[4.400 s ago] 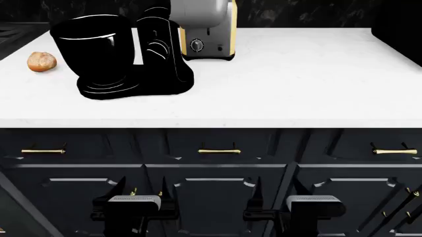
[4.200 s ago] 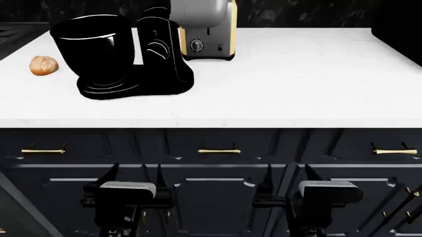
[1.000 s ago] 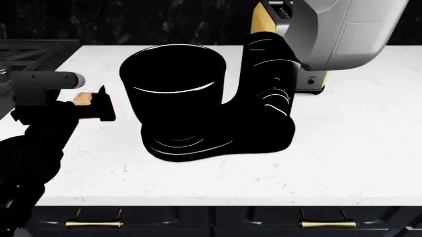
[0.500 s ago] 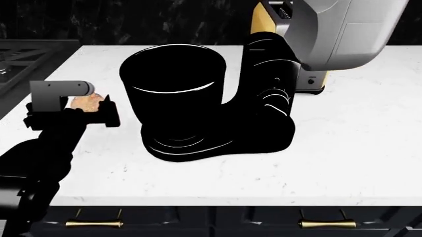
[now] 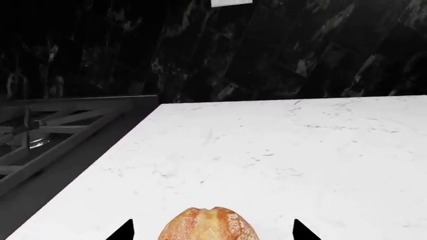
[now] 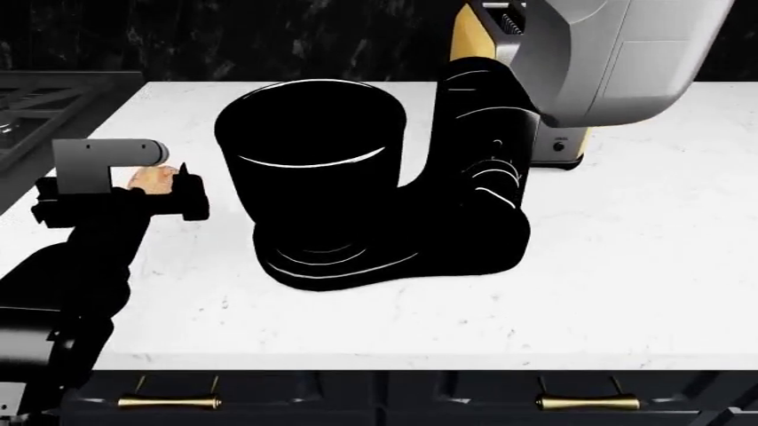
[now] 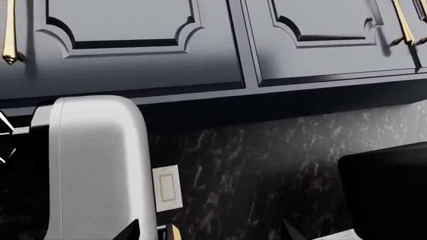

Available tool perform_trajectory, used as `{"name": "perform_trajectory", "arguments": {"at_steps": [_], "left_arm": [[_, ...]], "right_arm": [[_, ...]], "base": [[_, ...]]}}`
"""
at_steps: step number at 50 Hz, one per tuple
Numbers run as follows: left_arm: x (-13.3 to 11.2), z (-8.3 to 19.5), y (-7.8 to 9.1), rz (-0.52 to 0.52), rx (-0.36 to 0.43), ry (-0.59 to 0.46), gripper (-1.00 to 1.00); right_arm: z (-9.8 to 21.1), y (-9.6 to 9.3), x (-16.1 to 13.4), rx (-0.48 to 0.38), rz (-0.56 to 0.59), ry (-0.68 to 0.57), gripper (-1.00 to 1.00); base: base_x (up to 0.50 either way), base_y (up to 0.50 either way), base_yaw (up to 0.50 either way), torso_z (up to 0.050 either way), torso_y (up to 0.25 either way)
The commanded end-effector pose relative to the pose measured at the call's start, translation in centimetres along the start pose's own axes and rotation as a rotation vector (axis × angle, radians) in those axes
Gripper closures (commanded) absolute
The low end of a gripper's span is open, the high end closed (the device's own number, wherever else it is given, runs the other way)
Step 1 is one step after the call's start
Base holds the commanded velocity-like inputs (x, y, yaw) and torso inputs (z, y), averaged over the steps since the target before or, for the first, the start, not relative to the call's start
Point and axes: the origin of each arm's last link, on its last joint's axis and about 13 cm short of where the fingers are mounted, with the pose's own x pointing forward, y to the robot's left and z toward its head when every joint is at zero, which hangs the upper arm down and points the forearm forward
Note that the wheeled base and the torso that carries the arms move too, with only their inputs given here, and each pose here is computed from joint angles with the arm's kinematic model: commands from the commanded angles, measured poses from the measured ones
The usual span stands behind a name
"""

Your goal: Place the bread in the stand mixer bowl.

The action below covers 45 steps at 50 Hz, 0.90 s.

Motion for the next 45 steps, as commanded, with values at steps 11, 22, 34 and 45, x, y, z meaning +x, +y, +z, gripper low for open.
{"name": "perform_trajectory", "arguments": {"at_steps": [11, 22, 34, 45], "left_arm": [[2.4, -0.5, -0.2, 0.031, 0.001, 0.01, -1.0], [2.8, -1.6, -0.5, 0.016, -0.011, 0.035, -1.0], [2.8, -2.5, -0.5, -0.004, -0.032, 0.065, -1.0], [3.2, -2.9, -0.4, 0.02, -0.036, 0.075, -1.0]], "right_arm": [[-0.2, 0.0, 0.0, 0.005, 0.002, 0.004, -1.0], [-0.4, 0.0, 0.0, 0.008, 0.003, 0.008, -1.0], [-0.4, 0.1, 0.1, 0.006, 0.008, 0.008, -1.0], [-0.5, 0.1, 0.1, 0.007, 0.013, 0.012, -1.0]], "base": [[0.0, 0.0, 0.0, 0.0, 0.0], [0.0, 0.0, 0.0, 0.0, 0.0], [0.0, 0.0, 0.0, 0.0, 0.0], [0.0, 0.0, 0.0, 0.0, 0.0]]}}
